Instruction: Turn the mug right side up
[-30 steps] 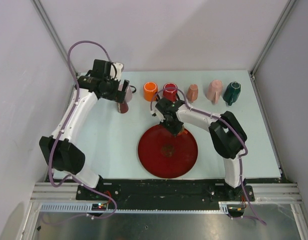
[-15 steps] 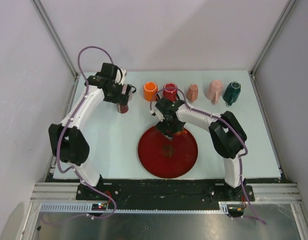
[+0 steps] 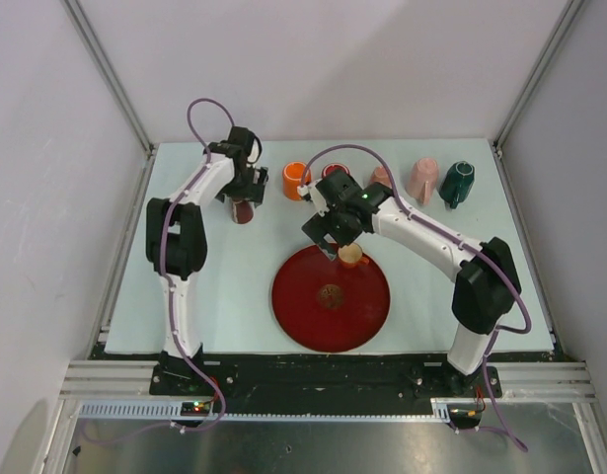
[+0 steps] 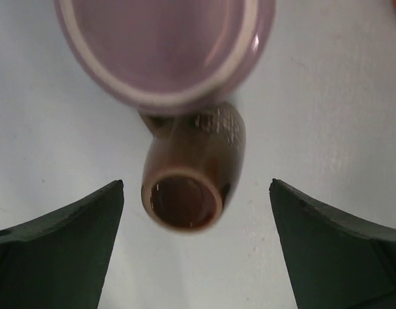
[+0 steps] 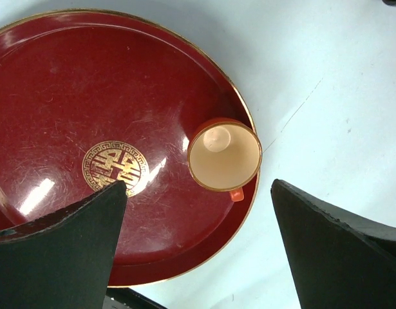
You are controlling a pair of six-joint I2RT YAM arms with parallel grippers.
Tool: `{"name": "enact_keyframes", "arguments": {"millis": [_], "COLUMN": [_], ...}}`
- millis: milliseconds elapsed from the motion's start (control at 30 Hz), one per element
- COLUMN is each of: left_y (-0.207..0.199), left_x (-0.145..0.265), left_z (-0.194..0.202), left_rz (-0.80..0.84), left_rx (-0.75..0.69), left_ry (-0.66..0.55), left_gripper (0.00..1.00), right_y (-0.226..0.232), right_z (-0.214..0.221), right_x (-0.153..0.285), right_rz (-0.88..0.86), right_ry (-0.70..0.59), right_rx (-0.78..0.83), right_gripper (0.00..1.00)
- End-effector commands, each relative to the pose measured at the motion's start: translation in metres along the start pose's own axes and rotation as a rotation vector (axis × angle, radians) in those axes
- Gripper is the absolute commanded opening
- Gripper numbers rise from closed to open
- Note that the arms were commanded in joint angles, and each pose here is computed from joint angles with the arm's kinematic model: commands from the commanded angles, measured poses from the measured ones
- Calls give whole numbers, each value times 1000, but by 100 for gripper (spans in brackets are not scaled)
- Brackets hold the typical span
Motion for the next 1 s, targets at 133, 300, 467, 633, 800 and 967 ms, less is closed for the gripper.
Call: {"name": "enact_keyframes", "arguments": {"millis": [133,300,467,633,800,967], "left_y": [6,6,5,10,5,-4], "left_x": [-14,-22,-21,-8,33,84], "left_z": [-23,-17,-9,-3,-5,-9], "left_rz": [-29,-24,10,55,201,367], "left_rx": [63,67,80,89,79,69], "left_ry": [-47,-19,7,17,-25,-100], "left_gripper": [85,66,29,1,0,0], "right_y": [-3,-4,-6,-8,-4,-3], "right_z": [-3,-6,-7,-14,-35,-60], "right_x": [17,20,25,35,51,72], "right_rz": [35,38,51,47,-68,-311], "right_ry": [-23,-40,-45,-101,-277,-569], "right_rx": [-27,-28,-24,-49,-128,-296], "right_gripper": [99,99,99,100,99,99]}}
Point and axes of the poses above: each gripper's point midway between its finger pads, its own x axis back along the fingers, its own y axis along the line the jaws close on, z = x × y, the point moved 7 cm from there along x, back along the fingers, and after that the axes turned 11 degrees about x, right-handed, at the moved point
